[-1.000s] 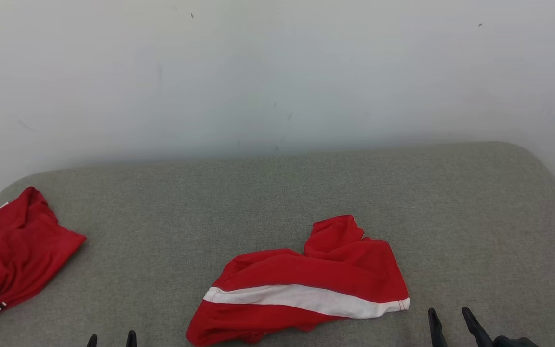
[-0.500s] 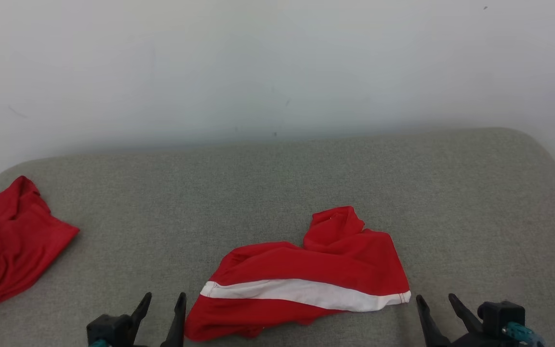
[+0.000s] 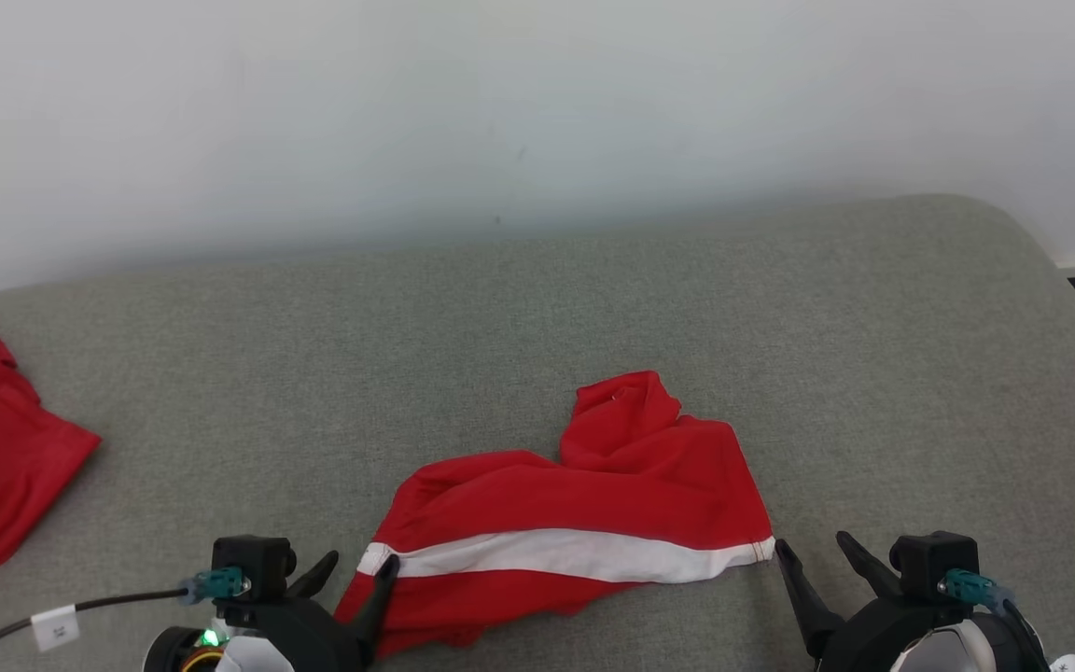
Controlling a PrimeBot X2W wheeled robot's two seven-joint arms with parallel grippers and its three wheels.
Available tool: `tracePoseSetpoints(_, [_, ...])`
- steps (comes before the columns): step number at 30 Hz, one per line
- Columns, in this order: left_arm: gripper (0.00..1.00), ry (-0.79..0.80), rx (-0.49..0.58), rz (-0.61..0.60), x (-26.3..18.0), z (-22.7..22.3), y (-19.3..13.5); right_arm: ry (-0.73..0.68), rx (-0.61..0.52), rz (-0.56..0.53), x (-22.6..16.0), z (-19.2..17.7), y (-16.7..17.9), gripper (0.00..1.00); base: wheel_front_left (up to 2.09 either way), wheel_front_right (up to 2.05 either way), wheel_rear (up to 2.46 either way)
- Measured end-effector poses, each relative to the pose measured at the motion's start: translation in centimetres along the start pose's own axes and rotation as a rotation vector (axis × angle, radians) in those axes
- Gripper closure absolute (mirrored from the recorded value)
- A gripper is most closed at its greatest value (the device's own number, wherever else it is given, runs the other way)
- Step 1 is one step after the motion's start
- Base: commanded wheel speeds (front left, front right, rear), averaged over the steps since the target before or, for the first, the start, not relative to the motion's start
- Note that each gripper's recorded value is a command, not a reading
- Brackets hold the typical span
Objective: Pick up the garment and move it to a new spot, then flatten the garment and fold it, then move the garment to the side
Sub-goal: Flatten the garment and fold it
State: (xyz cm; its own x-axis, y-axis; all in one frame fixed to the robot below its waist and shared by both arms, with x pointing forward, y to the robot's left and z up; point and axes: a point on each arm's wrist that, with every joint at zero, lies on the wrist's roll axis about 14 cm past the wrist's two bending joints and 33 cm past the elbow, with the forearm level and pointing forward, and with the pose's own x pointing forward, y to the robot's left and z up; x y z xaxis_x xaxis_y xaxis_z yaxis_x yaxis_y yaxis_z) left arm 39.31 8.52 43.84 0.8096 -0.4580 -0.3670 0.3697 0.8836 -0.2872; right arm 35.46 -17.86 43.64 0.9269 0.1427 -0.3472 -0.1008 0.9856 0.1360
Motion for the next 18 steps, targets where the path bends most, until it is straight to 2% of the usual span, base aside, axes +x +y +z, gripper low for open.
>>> tracePoseSetpoints(6, [0.00,0.057,0.003,-0.045,0.9,-0.7,-0.8,0.013,0.002,-0.008,0.1,-0.4,-0.5,0.00,0.00,0.00,0.00])
tracePoseSetpoints(7, [0.04,0.070,0.001,-0.057,1.0,-0.9,-1.1,0.015,0.005,-0.009,0.2,-0.4,-0.6,0.00,0.00,0.00,0.00])
tracePoseSetpoints(8, [0.23,0.080,0.003,-0.067,1.1,-1.0,-1.3,0.016,0.004,-0.010,0.2,-0.5,-0.6,0.00,0.00,0.00,0.00])
tracePoseSetpoints(9, [0.32,0.086,0.008,-0.073,1.2,-1.1,-1.4,0.015,0.005,-0.011,0.2,-0.4,-0.7,0.00,0.00,0.00,0.00])
tracePoseSetpoints(10, [0.51,0.088,0.010,-0.079,1.2,-1.1,-1.4,0.015,0.005,-0.012,0.3,-0.4,-0.8,0.00,0.00,0.00,0.00])
tracePoseSetpoints(12, [0.73,0.084,0.015,-0.086,1.3,-0.9,-1.5,0.012,0.004,-0.013,0.4,-0.4,-0.8,0.00,0.00,0.00,0.00])
tracePoseSetpoints(17, [1.00,0.072,0.001,-0.088,1.3,-0.5,-1.3,0.013,0.007,-0.012,0.5,-0.4,-0.8,0.00,0.00,0.00,0.00])
tracePoseSetpoints(18, [1.00,0.072,-0.001,-0.088,1.3,-0.5,-1.3,0.014,0.007,-0.010,0.6,-0.4,-0.8,0.00,0.00,0.00,0.00])
